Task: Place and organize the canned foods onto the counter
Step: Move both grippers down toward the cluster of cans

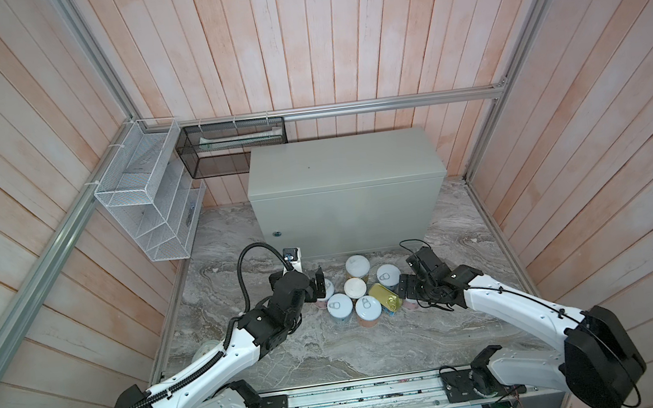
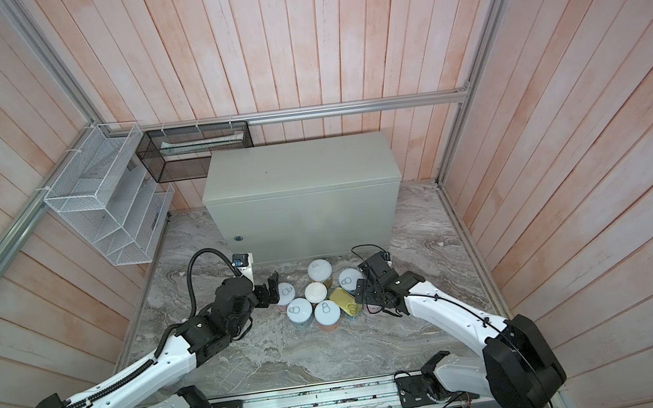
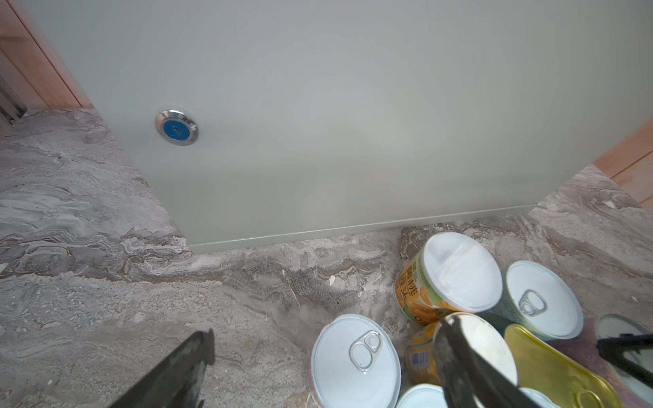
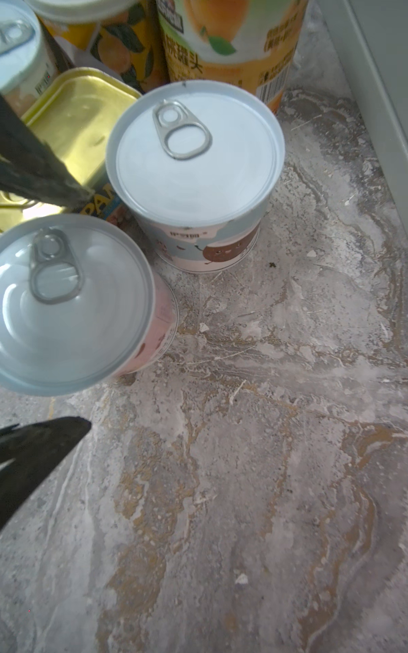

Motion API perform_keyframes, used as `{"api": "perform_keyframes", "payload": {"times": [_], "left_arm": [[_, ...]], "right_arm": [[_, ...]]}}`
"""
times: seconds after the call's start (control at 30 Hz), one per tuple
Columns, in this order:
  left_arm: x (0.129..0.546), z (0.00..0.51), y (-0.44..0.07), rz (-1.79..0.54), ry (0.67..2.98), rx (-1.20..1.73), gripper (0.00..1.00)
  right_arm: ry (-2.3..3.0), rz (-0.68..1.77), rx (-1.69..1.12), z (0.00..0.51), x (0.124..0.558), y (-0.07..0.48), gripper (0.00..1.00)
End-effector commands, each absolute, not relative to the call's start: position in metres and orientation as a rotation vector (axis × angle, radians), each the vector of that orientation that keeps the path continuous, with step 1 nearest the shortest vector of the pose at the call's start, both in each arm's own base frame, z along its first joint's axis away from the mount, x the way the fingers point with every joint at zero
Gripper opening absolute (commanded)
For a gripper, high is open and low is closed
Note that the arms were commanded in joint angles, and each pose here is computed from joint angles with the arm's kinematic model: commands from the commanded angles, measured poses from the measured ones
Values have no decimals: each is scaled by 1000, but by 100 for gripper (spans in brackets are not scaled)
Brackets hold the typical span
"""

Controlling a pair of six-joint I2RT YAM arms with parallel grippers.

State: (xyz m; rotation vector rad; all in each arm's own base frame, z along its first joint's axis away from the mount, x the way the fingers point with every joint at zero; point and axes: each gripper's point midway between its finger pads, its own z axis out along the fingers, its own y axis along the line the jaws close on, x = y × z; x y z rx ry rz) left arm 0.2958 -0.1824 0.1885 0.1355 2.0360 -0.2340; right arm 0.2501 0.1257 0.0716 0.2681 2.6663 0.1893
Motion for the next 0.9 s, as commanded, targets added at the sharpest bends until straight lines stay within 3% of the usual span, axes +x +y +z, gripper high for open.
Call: {"api": "perform_keyframes", "payload": {"times": [0.0, 0.4, 0.73, 0.87], "left_arm": [[295, 184, -185, -257, 2040, 126, 100], [296, 174, -185, -233, 2050, 141, 100], [297, 166, -195, -245, 2069, 205, 100], [296, 166, -200, -263, 2069, 234, 100]], "right_arm": [[2671, 135, 286, 64, 250, 121, 92], [2702, 69, 333, 52, 245, 113, 85], [2662, 124, 335, 70, 250, 117, 57], [2660, 150, 334, 74, 251, 121, 55]]}}
